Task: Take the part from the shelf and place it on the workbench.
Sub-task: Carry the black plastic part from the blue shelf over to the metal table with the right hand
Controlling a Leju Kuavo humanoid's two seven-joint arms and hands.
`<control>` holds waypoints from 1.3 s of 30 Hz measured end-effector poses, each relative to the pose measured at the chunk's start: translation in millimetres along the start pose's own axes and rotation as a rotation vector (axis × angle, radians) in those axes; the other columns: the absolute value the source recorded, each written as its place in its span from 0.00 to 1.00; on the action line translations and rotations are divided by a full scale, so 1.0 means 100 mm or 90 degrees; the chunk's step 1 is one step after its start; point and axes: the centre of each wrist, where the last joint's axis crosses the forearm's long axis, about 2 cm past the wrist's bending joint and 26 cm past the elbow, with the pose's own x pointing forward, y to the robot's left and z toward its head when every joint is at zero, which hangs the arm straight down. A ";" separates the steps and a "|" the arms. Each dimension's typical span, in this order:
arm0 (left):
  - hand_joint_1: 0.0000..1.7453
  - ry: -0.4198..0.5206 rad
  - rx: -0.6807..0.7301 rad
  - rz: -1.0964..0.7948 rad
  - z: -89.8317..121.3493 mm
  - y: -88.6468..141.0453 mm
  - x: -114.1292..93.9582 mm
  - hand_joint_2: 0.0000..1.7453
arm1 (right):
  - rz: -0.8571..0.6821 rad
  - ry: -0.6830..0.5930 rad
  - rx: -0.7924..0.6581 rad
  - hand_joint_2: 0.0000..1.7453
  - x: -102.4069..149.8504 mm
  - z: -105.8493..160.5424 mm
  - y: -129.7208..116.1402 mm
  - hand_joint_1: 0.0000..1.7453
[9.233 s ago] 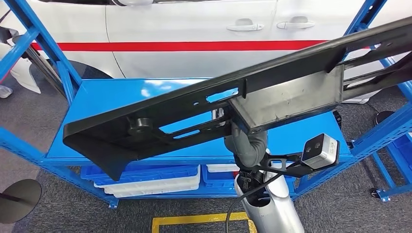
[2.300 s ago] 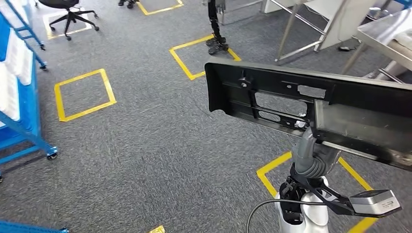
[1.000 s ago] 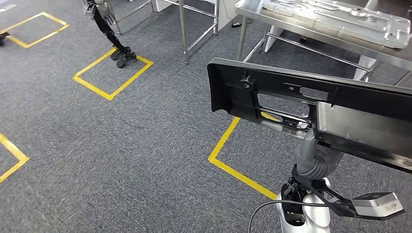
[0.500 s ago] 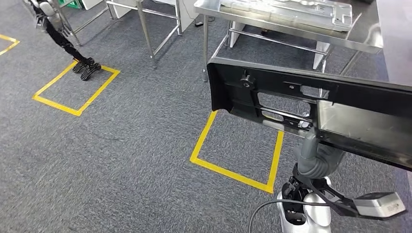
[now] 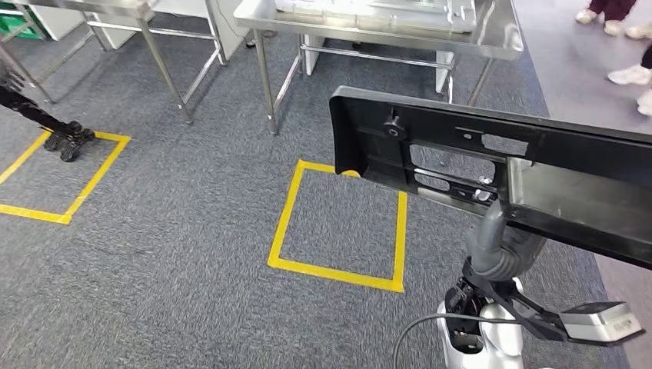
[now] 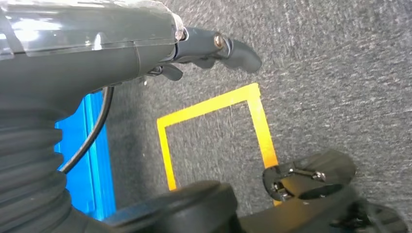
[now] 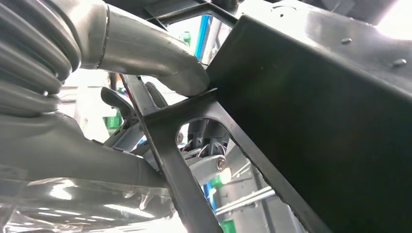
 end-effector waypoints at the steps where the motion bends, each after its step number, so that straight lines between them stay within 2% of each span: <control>1: 0.00 0.000 0.001 0.001 0.00 0.00 0.00 1.00 | 0.000 0.000 0.000 1.00 0.00 0.00 0.00 1.00; 39: 0.00 0.030 -0.022 0.020 -0.01 0.02 0.01 1.00 | -0.011 0.012 0.010 1.00 -0.07 0.00 0.05 1.00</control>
